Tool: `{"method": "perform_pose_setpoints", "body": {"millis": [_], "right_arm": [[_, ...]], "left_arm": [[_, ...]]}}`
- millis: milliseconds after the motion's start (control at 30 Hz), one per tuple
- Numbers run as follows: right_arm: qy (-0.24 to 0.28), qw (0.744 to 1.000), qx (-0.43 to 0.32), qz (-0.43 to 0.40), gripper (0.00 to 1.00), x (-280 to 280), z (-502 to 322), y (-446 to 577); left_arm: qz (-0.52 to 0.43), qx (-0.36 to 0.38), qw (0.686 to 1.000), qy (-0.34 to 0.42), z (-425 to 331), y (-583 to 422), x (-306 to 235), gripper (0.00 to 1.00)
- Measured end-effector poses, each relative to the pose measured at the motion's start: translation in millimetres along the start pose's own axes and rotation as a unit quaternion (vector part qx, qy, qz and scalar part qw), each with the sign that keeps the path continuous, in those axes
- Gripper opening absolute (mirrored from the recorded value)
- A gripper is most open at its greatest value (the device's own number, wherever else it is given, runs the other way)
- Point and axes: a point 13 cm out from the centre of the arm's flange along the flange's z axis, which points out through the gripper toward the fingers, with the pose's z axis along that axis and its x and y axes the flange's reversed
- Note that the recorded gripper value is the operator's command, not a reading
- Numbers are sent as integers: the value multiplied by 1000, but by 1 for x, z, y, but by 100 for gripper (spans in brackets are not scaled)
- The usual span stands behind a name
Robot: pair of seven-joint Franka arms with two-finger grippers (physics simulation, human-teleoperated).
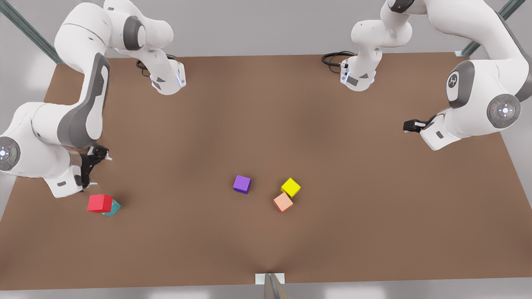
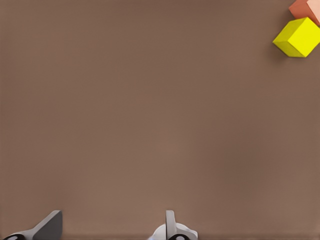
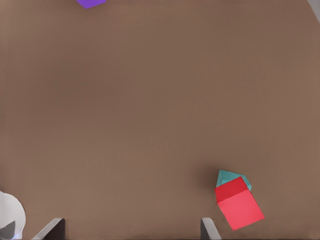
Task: Pick up red wooden cube and pass to hand red wooden cube and place in blue wooden cube
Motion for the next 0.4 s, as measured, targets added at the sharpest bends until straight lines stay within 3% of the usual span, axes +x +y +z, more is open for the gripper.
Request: {"method": "perform_pose_setpoints", "body": {"millis": [100, 400], "right_arm": [[-6, 998, -2, 54, 100, 16, -39, 51], [25, 965, 18, 259, 100, 44, -25, 59]], "left_arm": [[0, 0, 1000, 1, 0, 0, 0, 100], [0, 1, 1000, 9, 3, 0, 2, 100]]}}
